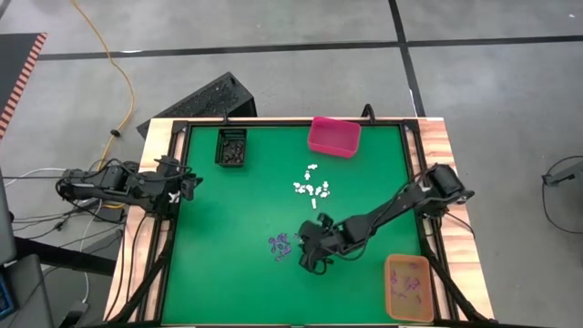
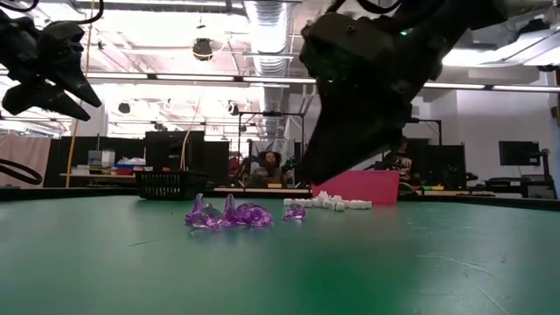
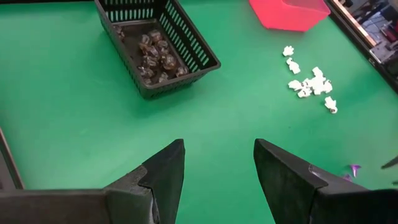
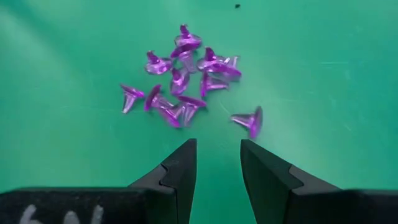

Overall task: Sort Halloween decoration
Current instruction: Put the pink witch hat toy into the orange bin

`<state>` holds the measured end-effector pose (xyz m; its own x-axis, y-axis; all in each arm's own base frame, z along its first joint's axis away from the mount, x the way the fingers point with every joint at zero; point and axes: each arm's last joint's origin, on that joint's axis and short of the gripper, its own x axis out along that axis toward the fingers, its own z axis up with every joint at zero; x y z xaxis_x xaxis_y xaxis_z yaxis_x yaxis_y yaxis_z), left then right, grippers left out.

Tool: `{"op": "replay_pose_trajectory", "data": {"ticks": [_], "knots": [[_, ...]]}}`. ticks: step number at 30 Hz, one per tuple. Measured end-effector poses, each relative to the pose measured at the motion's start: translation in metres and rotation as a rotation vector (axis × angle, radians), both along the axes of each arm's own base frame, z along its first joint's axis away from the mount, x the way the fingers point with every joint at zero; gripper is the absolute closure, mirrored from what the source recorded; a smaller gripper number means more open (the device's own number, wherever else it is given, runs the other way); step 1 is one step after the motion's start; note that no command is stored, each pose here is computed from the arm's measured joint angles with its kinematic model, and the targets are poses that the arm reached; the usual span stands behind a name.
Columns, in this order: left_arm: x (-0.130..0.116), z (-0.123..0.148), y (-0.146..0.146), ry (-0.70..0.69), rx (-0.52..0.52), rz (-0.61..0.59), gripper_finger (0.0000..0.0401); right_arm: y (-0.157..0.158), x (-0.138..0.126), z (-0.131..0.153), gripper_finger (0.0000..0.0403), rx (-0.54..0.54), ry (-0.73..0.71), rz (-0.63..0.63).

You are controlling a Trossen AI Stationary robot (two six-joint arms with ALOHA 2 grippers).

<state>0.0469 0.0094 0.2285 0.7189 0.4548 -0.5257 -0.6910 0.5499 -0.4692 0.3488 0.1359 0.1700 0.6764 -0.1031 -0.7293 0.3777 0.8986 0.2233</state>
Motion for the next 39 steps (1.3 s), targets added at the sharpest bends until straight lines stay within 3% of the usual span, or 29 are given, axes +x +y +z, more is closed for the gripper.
{"op": "replay_pose_trajectory", "data": {"ticks": [11, 21, 32, 39], "knots": [[0.000, 0.000, 0.001, -0.003, 0.017, 0.020, 0.0218, -0.011, 0.005, 0.002, 0.0248, -0.048, 0.049, 0.001], [0.000, 0.001, 0.001, -0.002, 0.033, 0.035, 0.0218, -0.028, 0.011, -0.001, 0.0248, 0.102, 0.092, -0.002], [-0.001, 0.001, 0.002, 0.001, 0.049, 0.042, 0.0218, -0.046, 0.016, -0.002, 0.0248, 0.065, 0.087, -0.039], [-0.001, 0.000, 0.002, 0.005, 0.049, 0.042, 0.0218, -0.036, 0.015, -0.001, 0.0248, 0.034, 0.068, 0.001]]}}
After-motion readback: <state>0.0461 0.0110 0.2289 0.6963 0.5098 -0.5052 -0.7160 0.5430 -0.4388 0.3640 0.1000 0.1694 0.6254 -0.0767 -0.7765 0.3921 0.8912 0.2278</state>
